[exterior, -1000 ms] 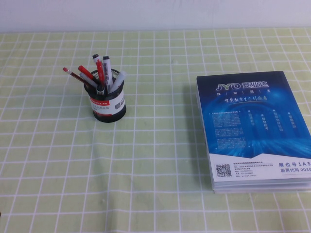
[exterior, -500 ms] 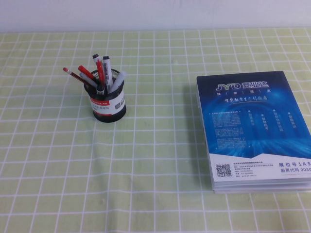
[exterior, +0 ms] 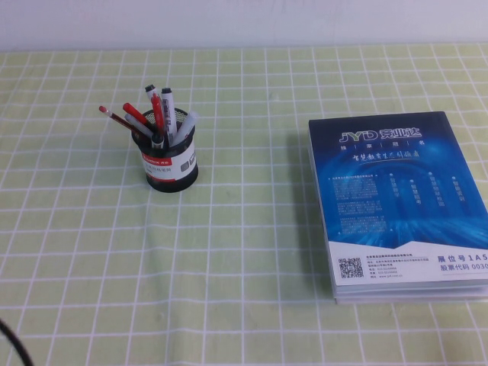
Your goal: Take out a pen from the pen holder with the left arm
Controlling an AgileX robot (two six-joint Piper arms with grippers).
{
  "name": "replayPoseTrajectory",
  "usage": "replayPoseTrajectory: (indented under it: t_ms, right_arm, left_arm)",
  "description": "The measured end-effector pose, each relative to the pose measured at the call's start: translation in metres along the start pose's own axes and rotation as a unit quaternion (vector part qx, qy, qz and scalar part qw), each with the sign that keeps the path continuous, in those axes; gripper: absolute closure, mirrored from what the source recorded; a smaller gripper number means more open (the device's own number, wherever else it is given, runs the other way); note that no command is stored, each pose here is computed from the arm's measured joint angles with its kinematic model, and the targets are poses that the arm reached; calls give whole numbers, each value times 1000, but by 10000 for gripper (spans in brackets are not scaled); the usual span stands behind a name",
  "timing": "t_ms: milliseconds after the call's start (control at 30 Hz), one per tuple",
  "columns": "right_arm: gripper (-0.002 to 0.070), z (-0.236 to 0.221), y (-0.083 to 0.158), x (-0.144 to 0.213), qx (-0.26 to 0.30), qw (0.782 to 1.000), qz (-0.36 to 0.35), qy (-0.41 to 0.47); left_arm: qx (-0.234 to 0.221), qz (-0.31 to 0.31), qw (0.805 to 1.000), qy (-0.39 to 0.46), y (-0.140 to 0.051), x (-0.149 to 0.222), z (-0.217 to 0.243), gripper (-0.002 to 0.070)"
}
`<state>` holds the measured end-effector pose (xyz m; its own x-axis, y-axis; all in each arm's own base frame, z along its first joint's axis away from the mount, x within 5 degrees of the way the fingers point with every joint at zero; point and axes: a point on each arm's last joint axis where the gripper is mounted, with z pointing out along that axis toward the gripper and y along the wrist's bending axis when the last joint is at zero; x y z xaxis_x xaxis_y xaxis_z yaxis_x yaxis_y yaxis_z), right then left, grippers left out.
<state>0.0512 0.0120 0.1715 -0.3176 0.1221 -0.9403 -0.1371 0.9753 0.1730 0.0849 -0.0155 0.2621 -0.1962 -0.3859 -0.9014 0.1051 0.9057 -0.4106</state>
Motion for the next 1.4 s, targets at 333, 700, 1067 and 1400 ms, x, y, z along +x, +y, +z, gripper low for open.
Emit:
replayPoseTrajectory:
  t_ms: [333, 700, 1067, 1400]
  right_arm:
    - [691, 0, 0, 0, 0, 1000, 0, 0]
    - [691, 0, 0, 0, 0, 1000, 0, 0]
    - [691, 0, 0, 0, 0, 1000, 0, 0]
    - [691, 0, 0, 0, 0, 1000, 0, 0]
  left_arm:
    - [-25, 73, 993, 89, -15, -41, 62, 675]
    - [-8, 116, 991, 59, -21, -25, 100, 675]
    - [54, 115, 990, -57, -21, 11, 110, 674]
    - [64, 51, 995, -58, -17, 40, 167, 340]
